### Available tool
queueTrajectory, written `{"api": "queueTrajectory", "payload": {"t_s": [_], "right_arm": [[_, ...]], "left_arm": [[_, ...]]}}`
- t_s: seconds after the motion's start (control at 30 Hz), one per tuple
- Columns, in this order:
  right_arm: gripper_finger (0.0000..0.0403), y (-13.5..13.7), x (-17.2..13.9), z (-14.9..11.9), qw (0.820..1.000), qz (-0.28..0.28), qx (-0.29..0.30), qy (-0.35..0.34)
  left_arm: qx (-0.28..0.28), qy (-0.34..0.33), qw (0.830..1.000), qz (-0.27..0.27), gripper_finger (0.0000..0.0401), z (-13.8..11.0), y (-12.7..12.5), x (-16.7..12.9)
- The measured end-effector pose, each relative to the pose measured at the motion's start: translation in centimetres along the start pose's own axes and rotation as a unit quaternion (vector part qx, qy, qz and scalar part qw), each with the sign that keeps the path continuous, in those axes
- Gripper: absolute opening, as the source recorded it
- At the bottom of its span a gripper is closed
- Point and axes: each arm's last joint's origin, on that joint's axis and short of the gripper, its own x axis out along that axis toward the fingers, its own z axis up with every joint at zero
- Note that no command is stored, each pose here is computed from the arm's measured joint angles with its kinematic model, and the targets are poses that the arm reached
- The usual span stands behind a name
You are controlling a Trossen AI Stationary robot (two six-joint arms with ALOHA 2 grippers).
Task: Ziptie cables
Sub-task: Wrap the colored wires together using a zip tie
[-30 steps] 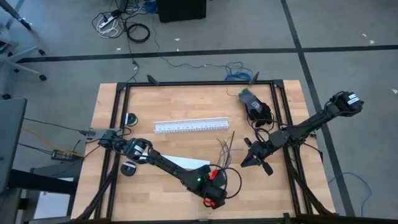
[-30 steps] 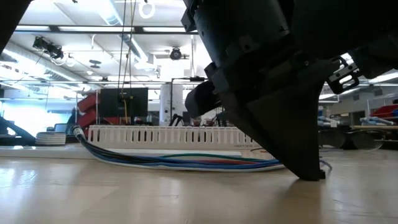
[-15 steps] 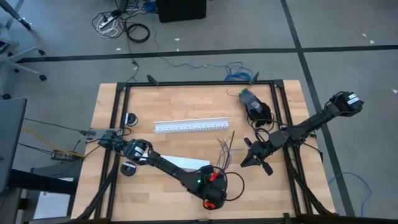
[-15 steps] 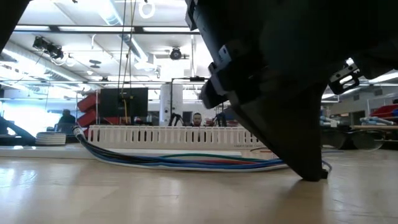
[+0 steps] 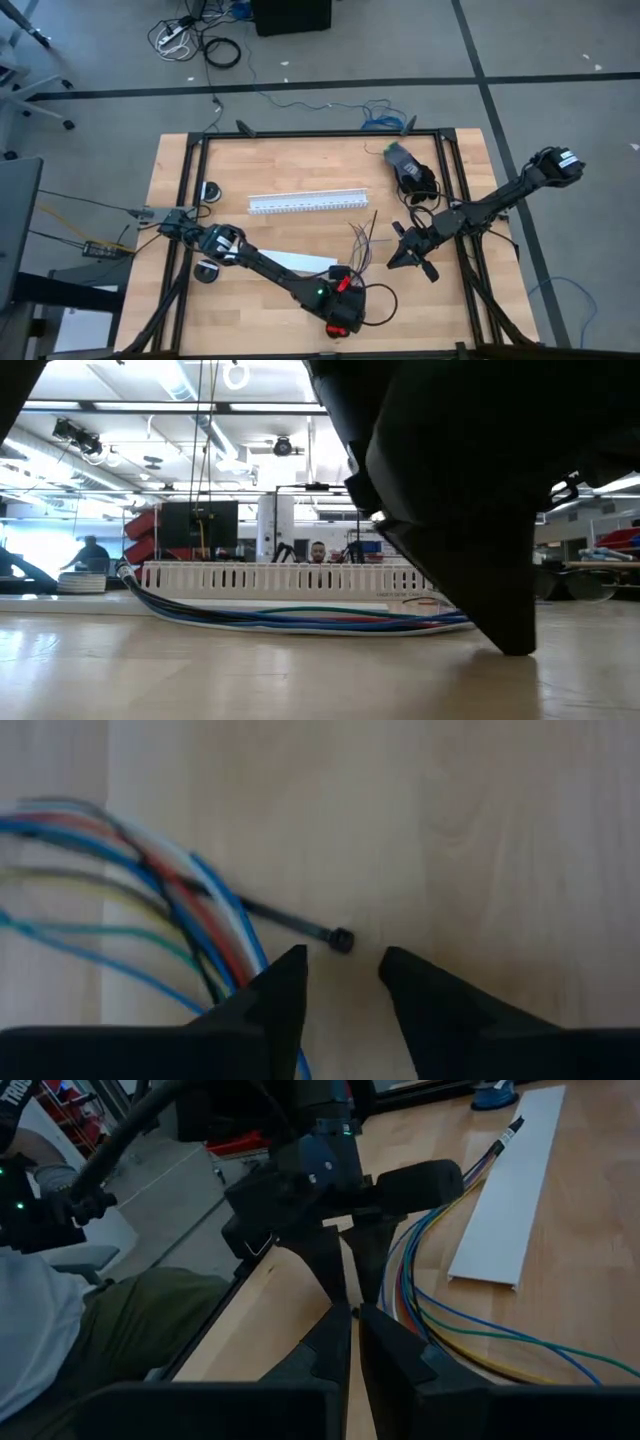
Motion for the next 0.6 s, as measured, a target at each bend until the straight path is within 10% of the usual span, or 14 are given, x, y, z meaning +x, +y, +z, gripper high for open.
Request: {"api": "queueTrajectory", "payload": {"t_s": [0.6], "right_arm": [[0.0022, 0.0, 0.0, 0.0, 1.0, 0.0, -0.005, 0.0]], "left_arm": [[0.052, 0.004, 0.998, -0.029, 0.0135, 0.6, 1.6, 0.5]]}}
